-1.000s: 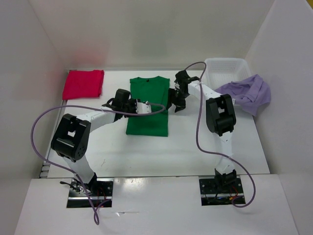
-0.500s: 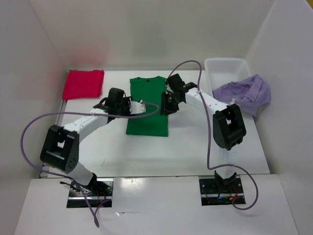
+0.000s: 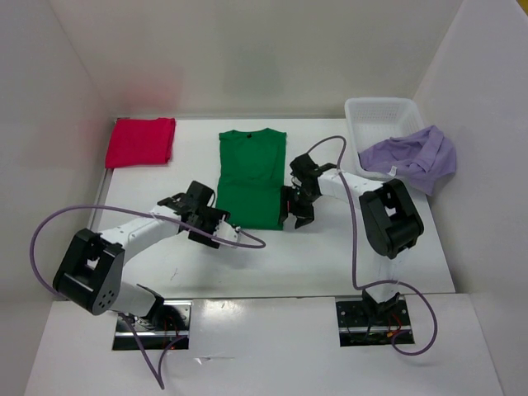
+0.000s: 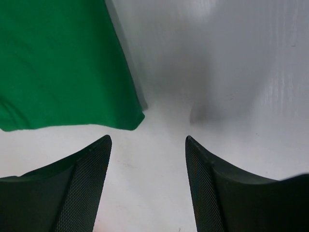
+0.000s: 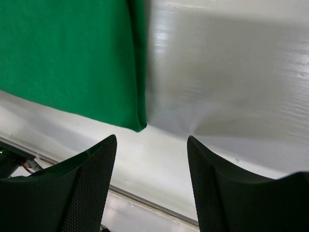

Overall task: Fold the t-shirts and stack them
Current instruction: Grab one side of the 2/3 rectangular tshirt with both arms

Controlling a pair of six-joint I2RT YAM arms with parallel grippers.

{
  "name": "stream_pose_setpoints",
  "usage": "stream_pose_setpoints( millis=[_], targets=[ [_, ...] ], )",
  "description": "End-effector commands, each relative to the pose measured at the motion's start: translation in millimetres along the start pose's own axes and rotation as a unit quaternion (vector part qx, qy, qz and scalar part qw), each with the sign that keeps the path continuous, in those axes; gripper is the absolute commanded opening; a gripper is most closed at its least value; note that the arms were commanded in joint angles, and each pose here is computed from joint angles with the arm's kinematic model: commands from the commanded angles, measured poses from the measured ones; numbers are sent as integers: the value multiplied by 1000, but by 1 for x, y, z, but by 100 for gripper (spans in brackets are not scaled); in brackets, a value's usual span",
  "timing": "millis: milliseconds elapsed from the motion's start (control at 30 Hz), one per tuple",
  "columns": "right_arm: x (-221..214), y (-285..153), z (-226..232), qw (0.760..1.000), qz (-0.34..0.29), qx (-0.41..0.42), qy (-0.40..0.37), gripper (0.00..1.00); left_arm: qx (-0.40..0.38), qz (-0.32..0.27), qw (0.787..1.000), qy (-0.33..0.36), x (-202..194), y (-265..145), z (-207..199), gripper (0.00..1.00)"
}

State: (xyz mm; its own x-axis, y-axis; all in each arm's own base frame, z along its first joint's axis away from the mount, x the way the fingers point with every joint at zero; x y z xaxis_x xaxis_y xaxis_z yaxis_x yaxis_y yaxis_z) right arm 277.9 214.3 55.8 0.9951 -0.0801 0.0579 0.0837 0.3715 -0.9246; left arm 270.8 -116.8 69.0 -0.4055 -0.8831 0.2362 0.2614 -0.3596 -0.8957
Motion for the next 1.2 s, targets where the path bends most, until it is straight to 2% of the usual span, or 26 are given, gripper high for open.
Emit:
stream_pose_setpoints(
  millis=[0,133,300,433,500,633,767,800,900,933,1000,1033,1167],
  targets=[
    [5,-13,20,998,-39,45,-11,66,-28,-28,999,37,13,11,-15,70],
    [4,-10,25,998,-41,54,-8,66,-10,-34,999,16,18,23,-6,70],
    [5,-4,24,998,-37,51,3,66,27,-9,1000,6,14,35,8,58],
    [13,3,32,998,-38,54,3,69,28,-10,1000,1,14,37,9,55],
    [12,13,28,999,-25,44,8,69,33,-11,999,2,14,37,12,49],
    [-2,20,26,999,-2,37,10,69,30,-5,999,-10,12,39,9,26],
    [-13,26,21,999,9,30,14,69,30,-5,999,-10,12,39,9,15],
    [-16,33,18,999,22,26,18,58,30,-5,999,-10,12,39,9,13],
    [-11,34,24,999,25,36,17,33,30,-5,999,-10,12,39,9,10],
    [-11,34,24,999,25,36,17,17,23,-4,1000,-11,12,39,6,9],
    [-7,26,30,999,13,45,16,4,17,-3,1000,-18,12,35,5,5],
    [-8,23,31,999,13,46,16,0,21,-8,999,-24,15,31,8,4],
    [-16,13,29,999,20,41,19,0,17,-4,999,-41,18,22,8,0]
  ],
)
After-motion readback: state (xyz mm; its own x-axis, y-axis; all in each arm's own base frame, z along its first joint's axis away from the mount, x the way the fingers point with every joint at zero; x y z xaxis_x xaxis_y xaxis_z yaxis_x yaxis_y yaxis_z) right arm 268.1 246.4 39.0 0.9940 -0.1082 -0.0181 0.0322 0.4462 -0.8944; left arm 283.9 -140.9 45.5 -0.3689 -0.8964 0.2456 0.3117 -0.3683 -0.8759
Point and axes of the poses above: each gripper's point midway between its finger pads, its own y axis out along the fingers, its own z axis along the line the jaws close on, x = y × z, the point moved 3 cm from there along -y, back along the fingers, and after that the axes turned 3 degrees about y, right-handed, at the moved point
